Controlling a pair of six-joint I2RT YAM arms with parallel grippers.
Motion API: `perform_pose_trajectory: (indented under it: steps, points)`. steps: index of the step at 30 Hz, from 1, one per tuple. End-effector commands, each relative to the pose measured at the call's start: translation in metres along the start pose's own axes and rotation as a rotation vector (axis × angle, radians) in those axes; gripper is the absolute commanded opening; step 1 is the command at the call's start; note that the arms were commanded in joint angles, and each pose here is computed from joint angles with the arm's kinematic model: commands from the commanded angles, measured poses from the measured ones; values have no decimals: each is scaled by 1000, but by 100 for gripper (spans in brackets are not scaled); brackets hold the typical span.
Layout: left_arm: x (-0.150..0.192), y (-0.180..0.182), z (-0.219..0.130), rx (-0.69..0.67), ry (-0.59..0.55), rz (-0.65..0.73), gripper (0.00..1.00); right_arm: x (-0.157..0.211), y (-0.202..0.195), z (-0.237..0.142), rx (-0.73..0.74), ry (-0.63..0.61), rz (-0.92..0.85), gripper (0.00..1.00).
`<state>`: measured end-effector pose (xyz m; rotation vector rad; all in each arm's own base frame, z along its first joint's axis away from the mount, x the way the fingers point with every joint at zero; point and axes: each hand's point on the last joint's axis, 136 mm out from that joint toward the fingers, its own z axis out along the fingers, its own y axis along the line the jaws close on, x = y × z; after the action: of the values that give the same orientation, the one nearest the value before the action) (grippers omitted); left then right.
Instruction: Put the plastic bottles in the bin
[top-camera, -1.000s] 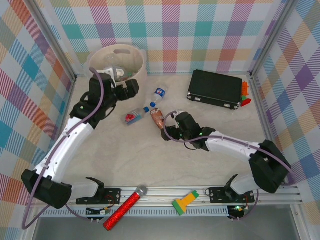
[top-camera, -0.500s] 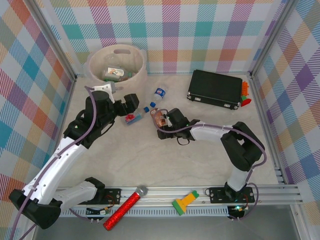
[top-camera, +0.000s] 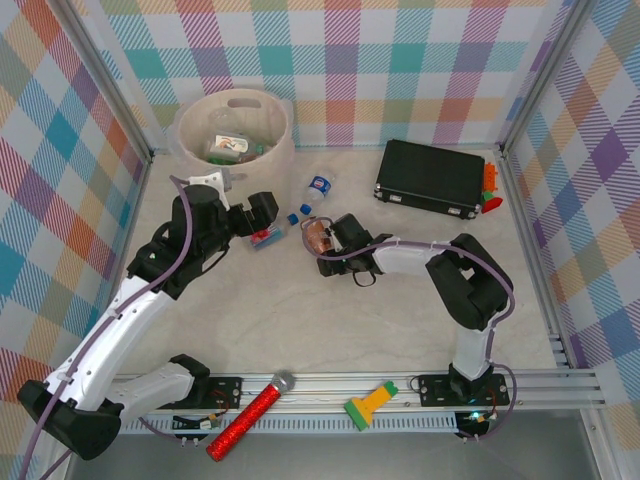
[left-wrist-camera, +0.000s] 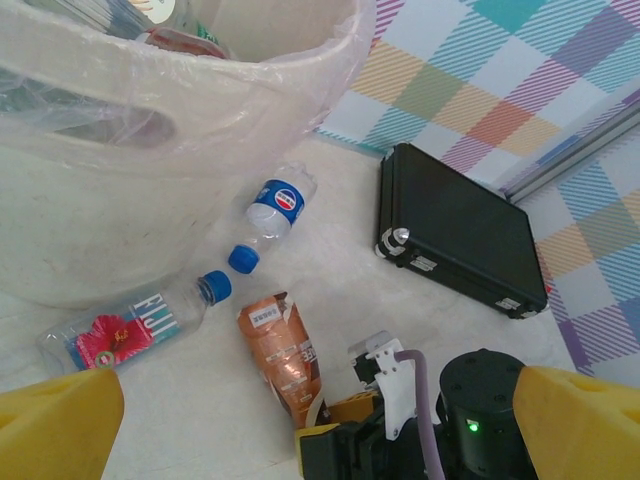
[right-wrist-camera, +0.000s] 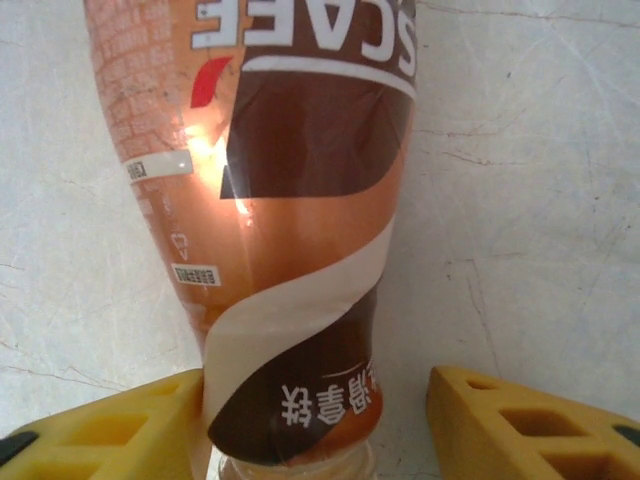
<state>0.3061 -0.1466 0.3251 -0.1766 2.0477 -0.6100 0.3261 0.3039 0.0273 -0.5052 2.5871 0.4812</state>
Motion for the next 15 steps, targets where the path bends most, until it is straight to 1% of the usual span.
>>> perform_pose_trajectory:
  steps: [1, 9, 12, 15]
  points:
    - [1, -8, -9, 42, -6, -8, 100, 8, 1, 6, -17, 34, -5, 53]
    - [0, -9, -10, 45, -3, -14, 100, 8, 4, 3, -37, 28, 2, 40]
    - [-1, -9, -12, 43, -8, -18, 100, 5, 8, -4, -55, 8, 2, 37]
    - [-1, -9, -13, 46, -9, -21, 99, -1, 11, -16, -67, -23, 7, 37]
